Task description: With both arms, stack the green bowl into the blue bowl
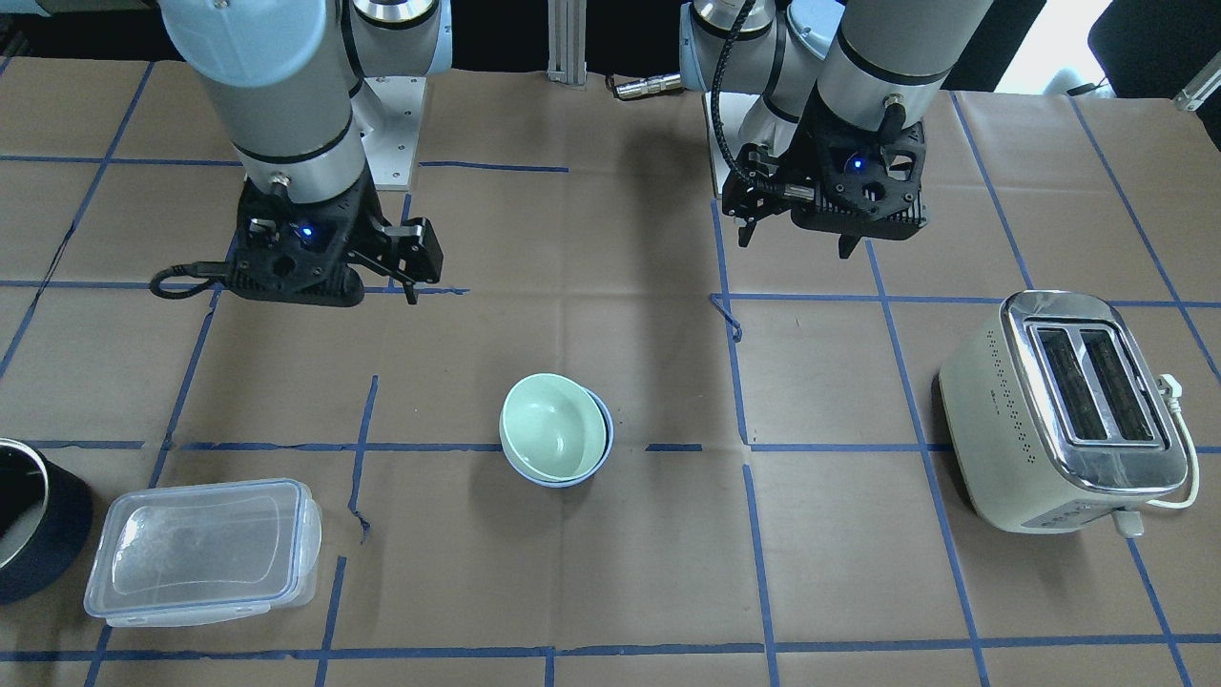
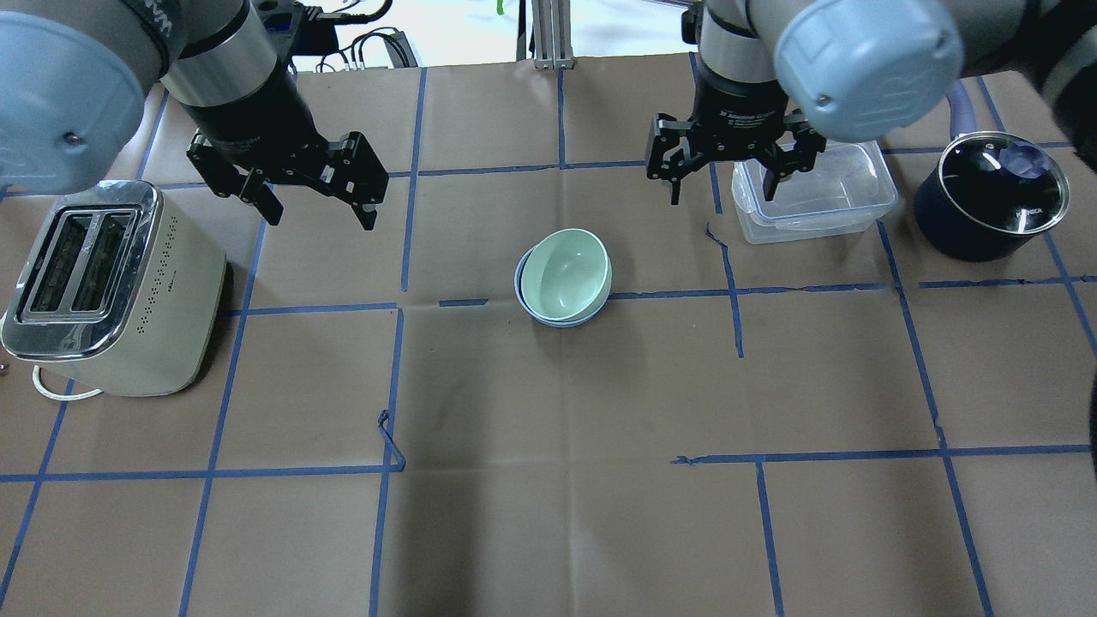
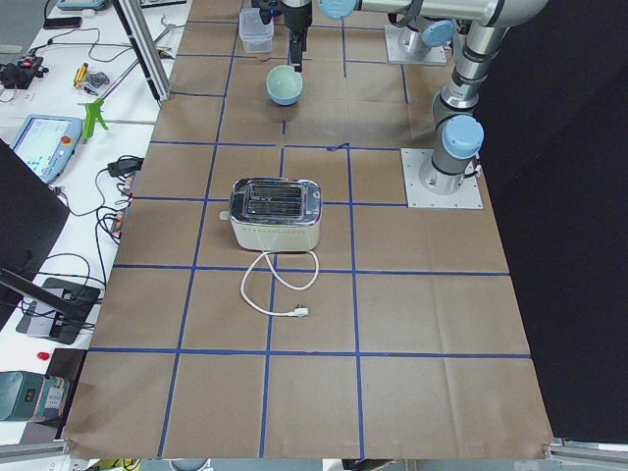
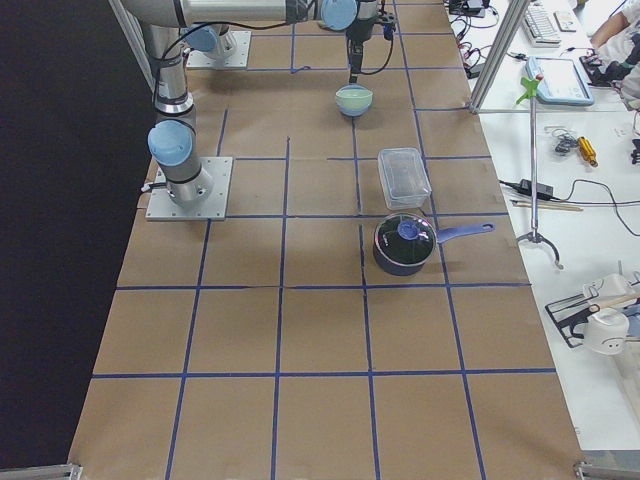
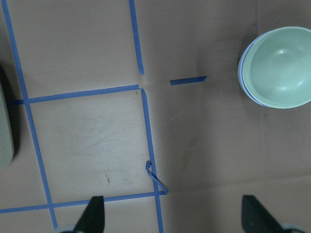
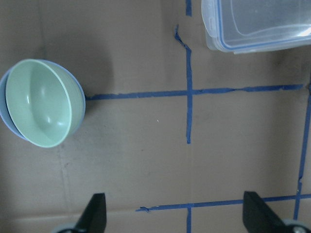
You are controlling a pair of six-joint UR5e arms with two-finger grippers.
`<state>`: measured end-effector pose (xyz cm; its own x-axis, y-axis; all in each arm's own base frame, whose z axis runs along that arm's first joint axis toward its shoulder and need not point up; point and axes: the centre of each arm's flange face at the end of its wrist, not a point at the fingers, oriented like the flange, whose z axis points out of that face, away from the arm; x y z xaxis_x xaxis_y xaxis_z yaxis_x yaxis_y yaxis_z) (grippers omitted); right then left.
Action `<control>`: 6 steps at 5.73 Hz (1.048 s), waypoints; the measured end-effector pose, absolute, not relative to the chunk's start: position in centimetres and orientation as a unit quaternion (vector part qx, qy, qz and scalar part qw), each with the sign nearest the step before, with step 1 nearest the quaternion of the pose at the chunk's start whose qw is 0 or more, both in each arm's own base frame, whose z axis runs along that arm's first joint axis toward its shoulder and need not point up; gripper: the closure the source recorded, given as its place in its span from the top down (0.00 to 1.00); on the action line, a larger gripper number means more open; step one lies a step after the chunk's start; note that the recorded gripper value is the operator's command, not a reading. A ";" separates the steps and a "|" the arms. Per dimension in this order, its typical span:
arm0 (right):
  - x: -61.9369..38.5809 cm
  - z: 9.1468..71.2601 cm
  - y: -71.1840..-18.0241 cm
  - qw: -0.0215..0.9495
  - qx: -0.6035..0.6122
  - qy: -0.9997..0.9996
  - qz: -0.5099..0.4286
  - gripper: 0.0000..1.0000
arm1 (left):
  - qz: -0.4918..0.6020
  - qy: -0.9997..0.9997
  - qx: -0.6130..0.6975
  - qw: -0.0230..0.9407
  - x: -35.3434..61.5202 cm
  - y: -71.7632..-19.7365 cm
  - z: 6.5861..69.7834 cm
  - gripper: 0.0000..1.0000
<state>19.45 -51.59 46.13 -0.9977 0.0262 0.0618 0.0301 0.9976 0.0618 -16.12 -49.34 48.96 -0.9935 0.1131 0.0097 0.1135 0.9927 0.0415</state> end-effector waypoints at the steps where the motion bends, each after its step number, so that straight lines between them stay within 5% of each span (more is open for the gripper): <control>1: 17.0 47.2 -49.5 0.028 -0.004 -0.999 -0.041 1.00 | -0.021 -0.998 -0.057 0.003 -16.1 -49.3 48.9 0.99; 6: 14.5 47.7 -47.3 0.010 -0.001 -0.999 -0.040 1.00 | -0.021 -0.998 -0.057 0.004 -16.1 -49.3 49.0 0.99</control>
<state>14.52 -47.26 47.68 -0.9998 0.0022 0.0201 0.0038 0.9968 0.0805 -16.10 -49.35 48.98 -0.9936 0.1128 0.0096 0.1131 0.9927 0.0411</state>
